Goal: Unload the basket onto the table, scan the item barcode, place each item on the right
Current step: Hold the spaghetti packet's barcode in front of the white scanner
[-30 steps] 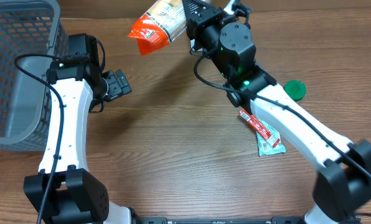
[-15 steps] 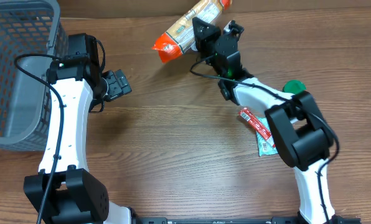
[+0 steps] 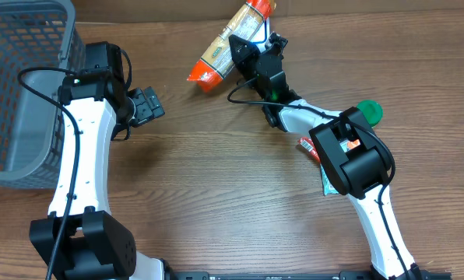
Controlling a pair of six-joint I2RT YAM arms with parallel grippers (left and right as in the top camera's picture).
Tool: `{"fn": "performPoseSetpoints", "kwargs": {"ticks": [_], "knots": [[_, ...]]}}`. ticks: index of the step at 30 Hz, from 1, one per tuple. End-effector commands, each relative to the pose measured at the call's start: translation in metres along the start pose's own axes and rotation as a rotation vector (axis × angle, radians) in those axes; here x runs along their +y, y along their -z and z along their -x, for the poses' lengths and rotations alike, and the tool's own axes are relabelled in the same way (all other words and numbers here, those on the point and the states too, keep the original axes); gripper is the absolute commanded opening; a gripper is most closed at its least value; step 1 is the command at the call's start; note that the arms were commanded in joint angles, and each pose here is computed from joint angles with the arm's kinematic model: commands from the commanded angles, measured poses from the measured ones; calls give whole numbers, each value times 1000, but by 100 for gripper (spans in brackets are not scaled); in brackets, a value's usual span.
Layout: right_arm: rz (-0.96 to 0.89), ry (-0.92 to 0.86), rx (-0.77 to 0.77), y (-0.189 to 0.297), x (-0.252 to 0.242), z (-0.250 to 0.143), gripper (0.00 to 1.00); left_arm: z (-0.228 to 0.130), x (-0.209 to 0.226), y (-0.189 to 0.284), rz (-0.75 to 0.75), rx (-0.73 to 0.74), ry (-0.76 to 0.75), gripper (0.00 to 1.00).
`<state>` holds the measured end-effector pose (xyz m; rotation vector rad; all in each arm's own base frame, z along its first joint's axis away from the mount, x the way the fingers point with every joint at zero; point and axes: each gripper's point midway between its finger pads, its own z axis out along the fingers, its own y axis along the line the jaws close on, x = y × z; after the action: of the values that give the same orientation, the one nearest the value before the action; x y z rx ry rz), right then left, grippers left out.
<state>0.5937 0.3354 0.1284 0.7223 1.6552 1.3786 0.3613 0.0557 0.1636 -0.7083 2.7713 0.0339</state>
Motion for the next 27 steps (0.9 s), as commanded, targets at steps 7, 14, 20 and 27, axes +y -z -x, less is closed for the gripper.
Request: {"fn": "performPoseSetpoints", "kwargs": {"ticks": [7, 14, 20, 27], "knots": [[121, -30, -33, -9, 35, 9, 4, 5, -1, 9, -3, -32, -11, 100], [98, -53, -11, -12, 15, 3, 4, 5, -1, 9, -3, -31, -12, 99], [132, -53, -5, -11, 23, 3, 4, 5, -1, 9, -3, -31, -12, 100], [264, -49, -17, -6, 58, 9, 4, 5, -1, 9, -3, -31, -12, 100]]}}
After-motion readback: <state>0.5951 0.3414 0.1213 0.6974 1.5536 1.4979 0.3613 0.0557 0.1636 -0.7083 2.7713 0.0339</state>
